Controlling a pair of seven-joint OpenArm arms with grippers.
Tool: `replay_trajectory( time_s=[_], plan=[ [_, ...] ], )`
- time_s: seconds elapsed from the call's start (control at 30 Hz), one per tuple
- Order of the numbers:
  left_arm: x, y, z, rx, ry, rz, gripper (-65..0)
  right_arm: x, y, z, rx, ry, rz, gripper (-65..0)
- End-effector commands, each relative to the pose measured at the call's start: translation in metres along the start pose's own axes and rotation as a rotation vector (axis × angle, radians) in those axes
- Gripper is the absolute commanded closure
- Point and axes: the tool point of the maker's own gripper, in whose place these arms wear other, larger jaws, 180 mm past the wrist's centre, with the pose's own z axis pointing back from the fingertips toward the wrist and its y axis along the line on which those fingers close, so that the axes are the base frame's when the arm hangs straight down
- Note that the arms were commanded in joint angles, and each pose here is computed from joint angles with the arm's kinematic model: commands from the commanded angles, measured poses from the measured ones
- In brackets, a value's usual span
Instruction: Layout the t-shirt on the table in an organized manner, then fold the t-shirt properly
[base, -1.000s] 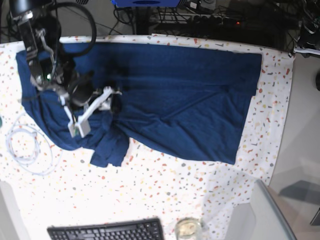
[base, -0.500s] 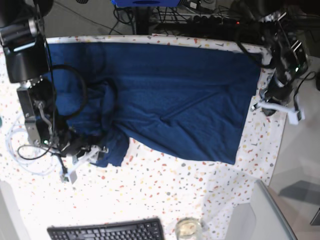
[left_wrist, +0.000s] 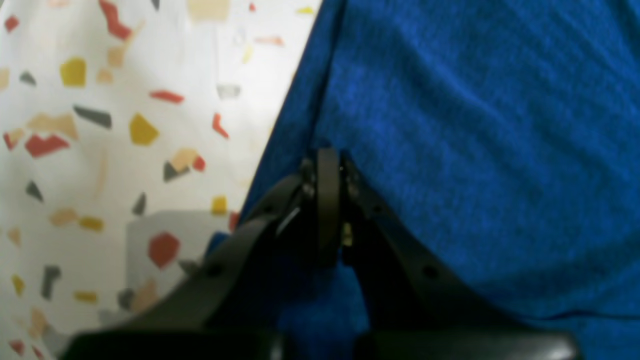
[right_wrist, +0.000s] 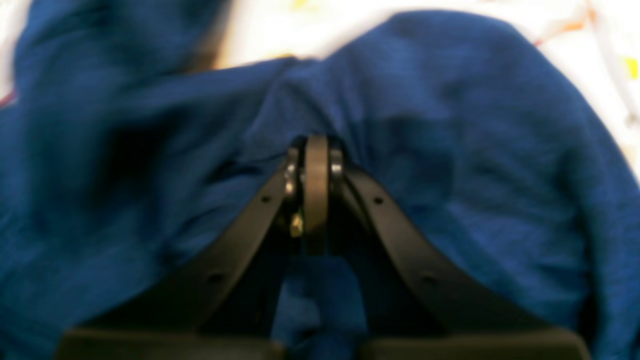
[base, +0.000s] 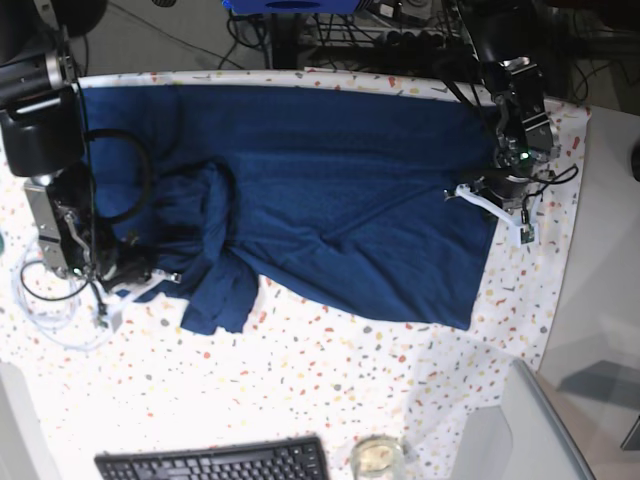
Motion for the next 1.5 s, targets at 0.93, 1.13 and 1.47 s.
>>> replay_trajectory(
  time_s=[0.93, 1.13, 1.47],
  plan=[
    [0.044, 0.02, 0.015, 0.055, -0.093, -0.06, 0.0, 0.014, 0.098, 0.054, 0.228, -0.177, 0.12, -38.1],
    [0.044, 0.02, 0.015, 0.054, -0.093, -0.061, 0.0, -0.005, 0.092, 0.029, 0.193, -0.084, 0.134, -38.1],
    [0.045, 0.021, 0.015, 0.055, -0.094, -0.063, 0.0, -0.026, 0.112, 0.027, 0.223, -0.037, 0.219, -5.9]
  ],
)
